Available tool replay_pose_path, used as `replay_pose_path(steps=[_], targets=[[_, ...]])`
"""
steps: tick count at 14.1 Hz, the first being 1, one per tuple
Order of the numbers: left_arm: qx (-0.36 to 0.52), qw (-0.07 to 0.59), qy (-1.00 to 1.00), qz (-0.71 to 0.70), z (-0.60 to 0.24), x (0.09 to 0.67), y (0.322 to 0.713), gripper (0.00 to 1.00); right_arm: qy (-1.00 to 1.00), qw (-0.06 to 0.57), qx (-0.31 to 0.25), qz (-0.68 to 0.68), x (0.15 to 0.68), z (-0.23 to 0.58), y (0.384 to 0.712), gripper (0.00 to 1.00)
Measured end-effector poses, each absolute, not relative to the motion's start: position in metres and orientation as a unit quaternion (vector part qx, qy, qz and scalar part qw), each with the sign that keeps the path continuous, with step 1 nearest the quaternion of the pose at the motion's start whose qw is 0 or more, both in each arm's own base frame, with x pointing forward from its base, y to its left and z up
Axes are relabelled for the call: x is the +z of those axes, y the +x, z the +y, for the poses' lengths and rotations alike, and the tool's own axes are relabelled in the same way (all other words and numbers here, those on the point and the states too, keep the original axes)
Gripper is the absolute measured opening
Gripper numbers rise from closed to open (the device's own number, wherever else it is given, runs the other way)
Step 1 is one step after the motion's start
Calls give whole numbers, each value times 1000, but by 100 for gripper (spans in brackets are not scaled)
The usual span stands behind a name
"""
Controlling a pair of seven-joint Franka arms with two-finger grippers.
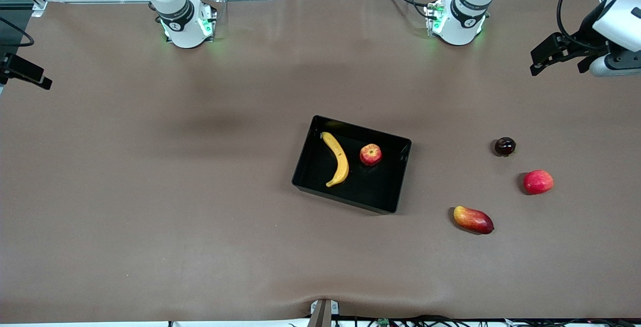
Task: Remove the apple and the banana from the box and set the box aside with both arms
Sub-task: 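Reach the left gripper into the black tray toward the red apple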
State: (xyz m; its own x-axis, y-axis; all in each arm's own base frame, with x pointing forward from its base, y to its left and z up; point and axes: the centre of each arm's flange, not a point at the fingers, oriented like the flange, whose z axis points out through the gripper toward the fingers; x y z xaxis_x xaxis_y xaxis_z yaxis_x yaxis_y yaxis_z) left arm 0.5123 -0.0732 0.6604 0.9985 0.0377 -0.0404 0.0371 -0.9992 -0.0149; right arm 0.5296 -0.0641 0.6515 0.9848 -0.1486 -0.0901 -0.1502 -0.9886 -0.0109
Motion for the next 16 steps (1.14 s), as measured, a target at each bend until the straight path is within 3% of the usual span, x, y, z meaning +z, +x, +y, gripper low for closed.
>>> replay_pose_path(steps=[3, 7, 12, 16], targets=[[53, 14, -998, -17, -114, 632, 518, 100, -996, 9, 45, 75, 651, -64, 530, 100], [57, 11, -998, -35, -244, 565, 528, 100, -996, 9, 45, 75, 651, -64, 530, 100], [24, 19, -998, -46, -360, 446, 541, 100, -996, 9, 45, 75, 651, -64, 530, 100], [33, 39, -999, -15, -390, 350, 547, 100, -996, 9, 45, 75, 651, -64, 530, 100]])
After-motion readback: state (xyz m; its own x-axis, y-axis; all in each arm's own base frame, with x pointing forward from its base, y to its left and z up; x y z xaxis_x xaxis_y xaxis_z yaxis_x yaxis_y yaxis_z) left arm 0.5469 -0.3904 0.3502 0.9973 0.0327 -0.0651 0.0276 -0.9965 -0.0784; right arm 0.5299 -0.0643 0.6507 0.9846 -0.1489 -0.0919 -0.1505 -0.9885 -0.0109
